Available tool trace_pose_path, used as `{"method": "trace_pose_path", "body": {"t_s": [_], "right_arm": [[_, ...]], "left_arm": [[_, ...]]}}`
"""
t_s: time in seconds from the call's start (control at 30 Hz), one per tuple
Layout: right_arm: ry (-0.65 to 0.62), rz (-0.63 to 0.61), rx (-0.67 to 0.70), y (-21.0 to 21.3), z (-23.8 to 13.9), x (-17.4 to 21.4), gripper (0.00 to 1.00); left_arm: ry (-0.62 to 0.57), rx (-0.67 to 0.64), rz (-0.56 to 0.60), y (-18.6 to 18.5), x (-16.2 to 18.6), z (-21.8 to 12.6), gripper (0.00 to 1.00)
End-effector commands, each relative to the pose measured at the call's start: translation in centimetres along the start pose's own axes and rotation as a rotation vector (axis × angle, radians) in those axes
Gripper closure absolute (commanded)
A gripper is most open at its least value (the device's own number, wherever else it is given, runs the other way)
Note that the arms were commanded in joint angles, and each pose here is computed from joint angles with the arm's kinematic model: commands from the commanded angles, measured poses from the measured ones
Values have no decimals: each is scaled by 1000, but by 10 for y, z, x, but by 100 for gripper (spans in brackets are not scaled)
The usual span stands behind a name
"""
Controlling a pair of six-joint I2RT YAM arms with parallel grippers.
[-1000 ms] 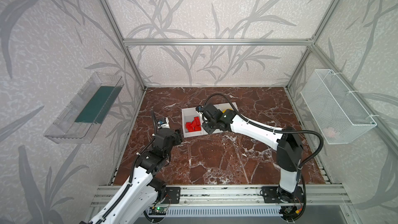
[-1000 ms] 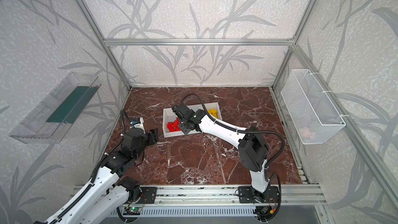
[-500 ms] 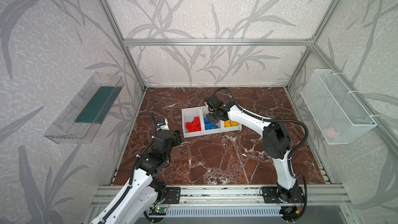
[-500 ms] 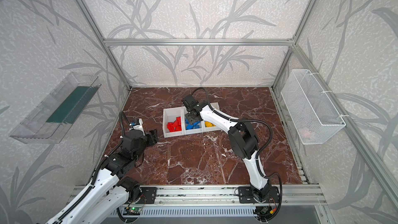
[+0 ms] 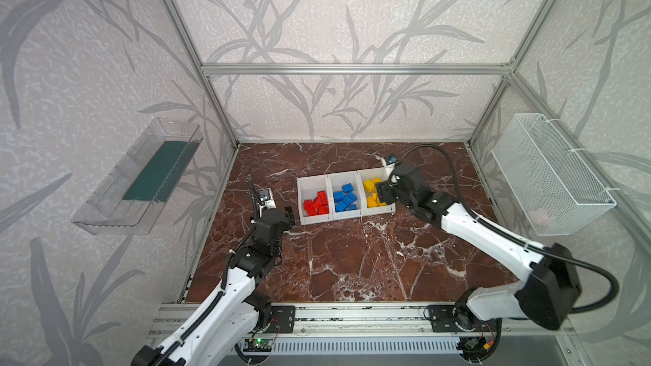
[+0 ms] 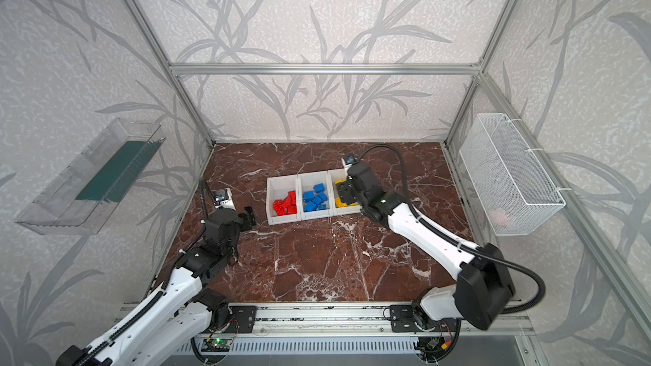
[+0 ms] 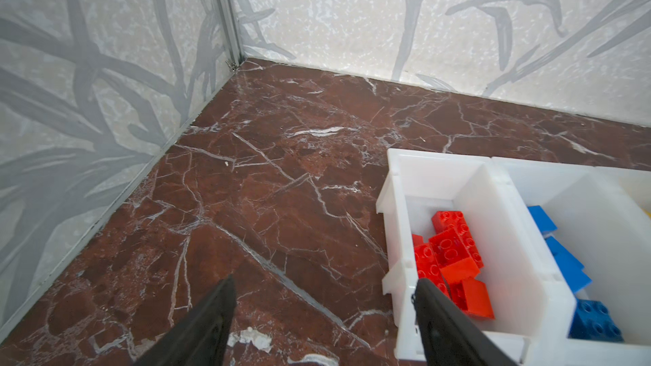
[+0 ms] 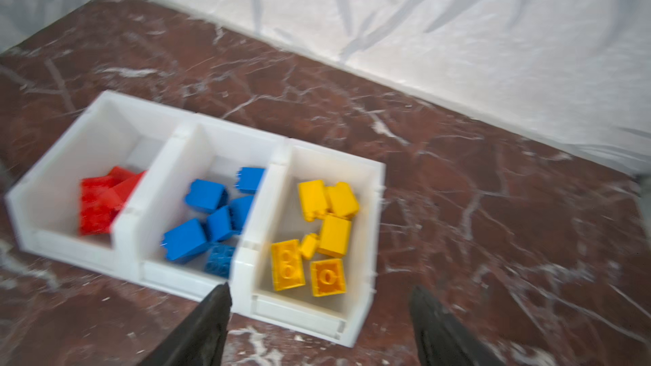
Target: Sort the legos into containers by color
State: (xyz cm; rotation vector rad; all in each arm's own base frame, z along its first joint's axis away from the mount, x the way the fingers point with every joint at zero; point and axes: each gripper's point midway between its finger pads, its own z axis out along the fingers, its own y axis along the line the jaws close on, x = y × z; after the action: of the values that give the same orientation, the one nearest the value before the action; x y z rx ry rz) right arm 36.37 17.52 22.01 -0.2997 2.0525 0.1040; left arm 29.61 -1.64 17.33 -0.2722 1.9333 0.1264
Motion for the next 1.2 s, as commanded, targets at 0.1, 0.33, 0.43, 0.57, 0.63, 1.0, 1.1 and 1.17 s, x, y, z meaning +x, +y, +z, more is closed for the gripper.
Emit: {"method": "trace_pose_path", "body": {"t_s": [0.1, 0.33, 0.43, 0.57, 0.63, 1.0, 1.1, 1.17], "right_arm": [[-189, 21, 216, -80, -16, 67, 1], [-90, 6, 321, -119, -16, 99, 1], [-102, 29, 287, -118, -4, 113, 1], [-116, 70, 375, -147, 17, 116, 1], [-106, 94, 346, -158, 32, 111, 1], [-143, 91, 327, -159, 55, 125, 1], [-123, 92, 325, -159, 55, 126, 1], [-123, 92, 325, -159, 55, 126, 1]], "left_arm": [[-96, -144, 46, 21, -8, 22, 15], [-18, -142, 172, 20, 17, 66, 13], [-38, -134, 158, 23, 22, 78, 11], [-49, -128, 78, 33, 16, 99, 11], [21, -67, 128, 26, 19, 109, 11], [-88, -54, 51, 46, 29, 129, 7], [-61, -57, 48, 46, 31, 129, 1], [-79, -55, 56, 45, 30, 130, 1]]}}
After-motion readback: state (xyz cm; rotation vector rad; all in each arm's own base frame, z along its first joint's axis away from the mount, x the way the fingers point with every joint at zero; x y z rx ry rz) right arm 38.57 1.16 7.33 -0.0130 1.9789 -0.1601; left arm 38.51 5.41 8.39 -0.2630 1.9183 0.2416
